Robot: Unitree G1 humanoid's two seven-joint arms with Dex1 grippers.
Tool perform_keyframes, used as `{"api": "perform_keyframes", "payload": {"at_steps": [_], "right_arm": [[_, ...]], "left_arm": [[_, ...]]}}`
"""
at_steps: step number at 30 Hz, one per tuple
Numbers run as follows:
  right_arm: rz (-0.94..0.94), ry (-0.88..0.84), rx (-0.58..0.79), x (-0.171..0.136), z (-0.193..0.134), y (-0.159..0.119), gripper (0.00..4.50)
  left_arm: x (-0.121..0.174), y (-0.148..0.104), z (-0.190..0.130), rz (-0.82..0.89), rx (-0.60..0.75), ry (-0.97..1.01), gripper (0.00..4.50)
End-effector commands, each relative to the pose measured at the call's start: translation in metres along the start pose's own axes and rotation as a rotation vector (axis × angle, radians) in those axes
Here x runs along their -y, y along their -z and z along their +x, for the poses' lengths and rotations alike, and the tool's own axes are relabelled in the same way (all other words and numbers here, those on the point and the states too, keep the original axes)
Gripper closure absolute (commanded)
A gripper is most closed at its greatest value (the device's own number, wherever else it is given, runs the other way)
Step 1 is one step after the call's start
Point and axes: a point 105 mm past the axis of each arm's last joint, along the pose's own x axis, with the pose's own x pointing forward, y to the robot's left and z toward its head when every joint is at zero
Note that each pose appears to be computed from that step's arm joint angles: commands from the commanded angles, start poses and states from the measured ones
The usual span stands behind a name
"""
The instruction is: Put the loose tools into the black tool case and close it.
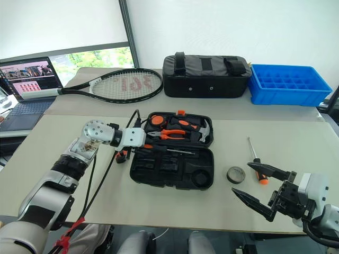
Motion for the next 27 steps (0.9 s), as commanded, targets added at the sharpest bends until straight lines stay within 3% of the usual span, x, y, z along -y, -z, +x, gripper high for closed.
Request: {"api": "perform_keyframes", "payload": {"at_steps": [1,2,4,6,11,12,14,18,22,27], "right_arm": [[-0.054,0.007,0.027,0.000,0.000,-0.011,0.00],[-0.055,0.007,0.027,0.000,0.001,-0.011,0.00],[-0.058,0.006,0.027,-0.001,0.002,-0.013,0.00],[-0.060,0.007,0.025,-0.002,0.003,-0.015,0.00],[-0.061,0.008,0.023,-0.002,0.004,-0.017,0.00],[-0.061,0.008,0.023,-0.002,0.004,-0.017,0.00],[-0.061,0.009,0.022,-0.002,0.004,-0.017,0.00],[-0.059,0.012,0.020,-0.002,0.004,-0.016,0.00],[-0.056,0.010,0.020,-0.002,0.004,-0.015,0.00],[-0.060,0.010,0.016,-0.002,0.003,-0.015,0.00]], "left_arm": [[-0.002,0.000,0.002,0.003,-0.013,0.000,3.53],[-0.002,0.000,0.002,0.001,-0.013,-0.001,3.53],[-0.002,0.001,0.003,0.001,-0.015,-0.011,2.53],[-0.004,0.003,0.004,0.008,-0.024,-0.022,1.99],[-0.012,0.001,0.001,0.052,-0.030,-0.069,0.12],[-0.013,0.000,0.000,0.062,-0.030,-0.075,0.03],[-0.021,-0.009,-0.003,0.066,0.018,-0.112,0.03],[-0.040,-0.046,-0.013,-0.001,0.240,-0.192,0.03],[-0.041,-0.054,-0.012,-0.111,0.352,-0.185,1.11],[-0.027,-0.034,0.002,-0.181,0.313,-0.147,2.90]]}}
